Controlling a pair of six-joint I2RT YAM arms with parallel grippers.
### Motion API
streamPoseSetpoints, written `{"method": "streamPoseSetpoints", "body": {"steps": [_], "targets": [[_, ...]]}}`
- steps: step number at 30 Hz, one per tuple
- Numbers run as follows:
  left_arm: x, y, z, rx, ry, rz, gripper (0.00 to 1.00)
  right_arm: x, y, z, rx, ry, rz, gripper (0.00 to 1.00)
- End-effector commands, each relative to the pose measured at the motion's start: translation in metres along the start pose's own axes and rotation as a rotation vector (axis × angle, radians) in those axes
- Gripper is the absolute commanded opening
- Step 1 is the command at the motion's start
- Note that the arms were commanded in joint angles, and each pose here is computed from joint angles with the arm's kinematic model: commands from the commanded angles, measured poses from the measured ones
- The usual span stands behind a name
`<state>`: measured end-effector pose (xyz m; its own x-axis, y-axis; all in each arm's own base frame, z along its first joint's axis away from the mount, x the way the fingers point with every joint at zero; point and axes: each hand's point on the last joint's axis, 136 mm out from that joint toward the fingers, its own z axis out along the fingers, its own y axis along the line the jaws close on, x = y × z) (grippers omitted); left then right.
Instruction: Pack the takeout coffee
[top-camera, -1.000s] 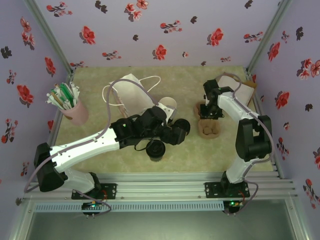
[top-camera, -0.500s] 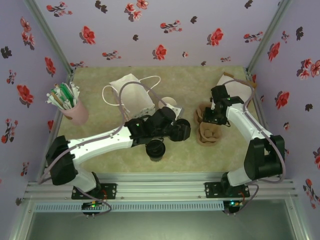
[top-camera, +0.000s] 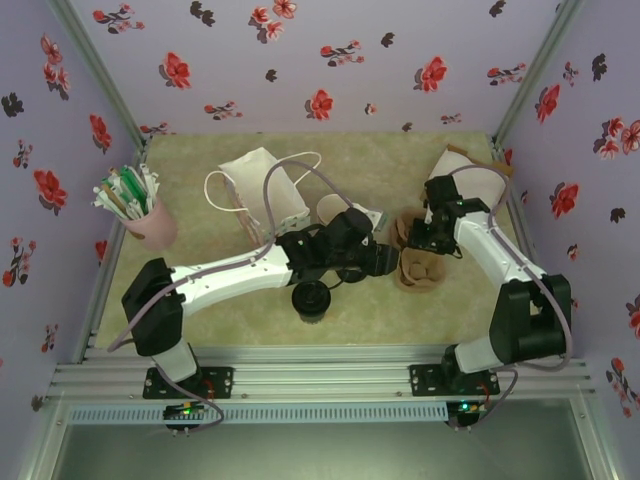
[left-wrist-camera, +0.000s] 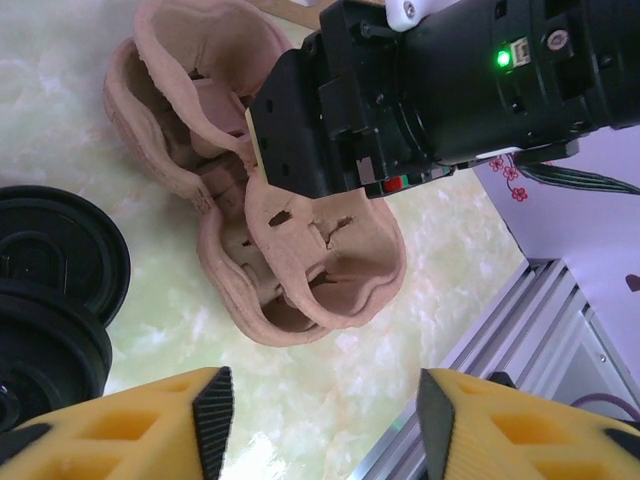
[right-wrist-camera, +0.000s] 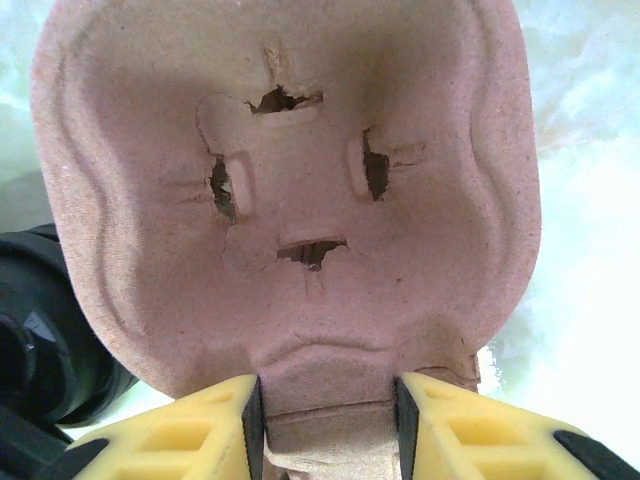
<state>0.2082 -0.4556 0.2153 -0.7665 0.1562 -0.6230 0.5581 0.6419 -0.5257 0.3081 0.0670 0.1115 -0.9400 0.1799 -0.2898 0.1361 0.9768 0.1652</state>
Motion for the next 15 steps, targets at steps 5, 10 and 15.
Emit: {"method": "streamPoseSetpoints", "body": {"steps": [5, 10, 15], "targets": [[-0.04, -0.02, -0.069, 0.033, -0.14, 0.043, 0.79, -0.024, 0.019, -0.063, -0.099, -0.149, 0.004, 0.4], [-0.061, -0.006, -0.131, -0.08, -0.227, 0.119, 0.99, -0.029, 0.04, -0.104, -0.204, -0.216, -0.033, 0.4], [-0.091, 0.037, -0.2, -0.198, -0.313, 0.106, 0.99, -0.028, 0.064, -0.146, -0.278, -0.278, -0.094, 0.41]]}}
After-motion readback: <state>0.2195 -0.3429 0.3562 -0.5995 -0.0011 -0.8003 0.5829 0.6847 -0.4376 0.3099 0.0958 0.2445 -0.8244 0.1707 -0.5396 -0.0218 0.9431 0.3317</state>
